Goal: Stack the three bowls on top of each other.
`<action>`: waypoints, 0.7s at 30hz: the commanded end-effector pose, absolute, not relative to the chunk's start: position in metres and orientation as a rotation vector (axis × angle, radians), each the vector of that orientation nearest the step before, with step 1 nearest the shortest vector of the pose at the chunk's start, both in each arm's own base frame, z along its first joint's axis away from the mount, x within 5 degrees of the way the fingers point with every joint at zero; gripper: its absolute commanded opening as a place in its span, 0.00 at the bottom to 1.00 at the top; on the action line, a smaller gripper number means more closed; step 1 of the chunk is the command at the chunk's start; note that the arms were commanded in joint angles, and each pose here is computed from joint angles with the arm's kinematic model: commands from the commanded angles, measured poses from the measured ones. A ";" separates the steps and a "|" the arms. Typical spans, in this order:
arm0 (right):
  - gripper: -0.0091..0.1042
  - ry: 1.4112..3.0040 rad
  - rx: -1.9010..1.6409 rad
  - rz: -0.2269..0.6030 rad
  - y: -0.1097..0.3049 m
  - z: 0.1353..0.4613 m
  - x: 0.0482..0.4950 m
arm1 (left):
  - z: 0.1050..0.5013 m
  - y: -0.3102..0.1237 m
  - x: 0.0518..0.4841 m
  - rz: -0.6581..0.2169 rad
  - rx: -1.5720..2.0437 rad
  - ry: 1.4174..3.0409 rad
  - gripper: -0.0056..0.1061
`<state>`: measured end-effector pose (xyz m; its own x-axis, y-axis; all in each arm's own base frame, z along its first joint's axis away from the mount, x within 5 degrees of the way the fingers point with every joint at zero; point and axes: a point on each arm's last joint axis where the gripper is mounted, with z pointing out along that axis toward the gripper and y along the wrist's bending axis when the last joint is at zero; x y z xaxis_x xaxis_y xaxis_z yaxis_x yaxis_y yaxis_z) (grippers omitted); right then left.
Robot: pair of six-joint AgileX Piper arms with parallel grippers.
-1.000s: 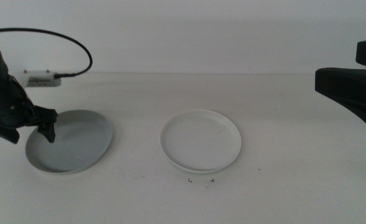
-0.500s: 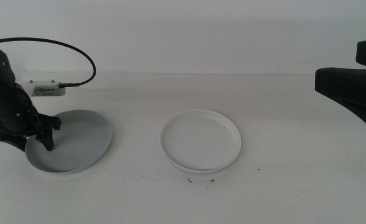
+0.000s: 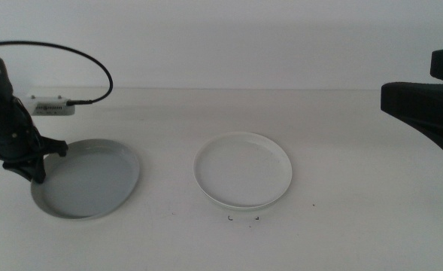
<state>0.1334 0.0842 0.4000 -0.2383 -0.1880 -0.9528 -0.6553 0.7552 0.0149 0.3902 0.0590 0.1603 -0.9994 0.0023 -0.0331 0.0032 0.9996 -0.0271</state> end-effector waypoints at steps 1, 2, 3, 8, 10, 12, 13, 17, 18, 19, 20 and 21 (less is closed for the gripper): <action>0.90 1.785 -0.651 0.497 0.084 0.400 0.133 | 0.188 0.050 0.388 -0.066 0.032 3.096 0.03; 0.90 1.785 -0.651 0.497 0.084 0.400 0.133 | 0.204 0.044 0.390 -0.095 0.035 3.065 0.03; 0.90 1.785 -0.651 0.497 0.084 0.400 0.133 | 0.220 0.036 0.392 -0.143 0.037 3.027 0.03; 0.90 1.788 -0.645 0.502 0.084 0.400 0.133 | 0.278 -0.021 0.405 -0.331 0.145 2.881 0.03; 0.90 1.788 -0.645 0.502 0.084 0.400 0.133 | 0.291 -0.047 0.413 -0.347 0.179 2.834 0.03; 0.90 1.788 -0.645 0.502 0.084 0.400 0.133 | 0.295 -0.070 0.419 -0.360 0.236 2.806 0.03; 0.90 1.788 -0.645 0.502 0.084 0.400 0.133 | 0.296 -0.083 0.422 -0.368 0.270 2.795 0.03; 0.90 1.788 -0.645 0.502 0.084 0.400 0.133 | 0.287 -0.124 0.429 -0.387 0.354 2.793 0.03; 0.90 1.788 -0.645 0.502 0.084 0.400 0.133 | 0.283 -0.134 0.429 -0.393 0.373 2.799 0.03; 0.90 1.788 -0.645 0.502 0.084 0.400 0.133 | 0.278 -0.143 0.429 -0.401 0.394 2.807 0.03; 0.90 1.788 -0.645 0.502 0.084 0.400 0.133 | 0.275 -0.150 0.428 -0.401 0.415 2.812 0.03; 0.90 1.788 -0.645 0.502 0.084 0.400 0.133 | 0.270 -0.157 0.428 -0.403 0.438 2.820 0.03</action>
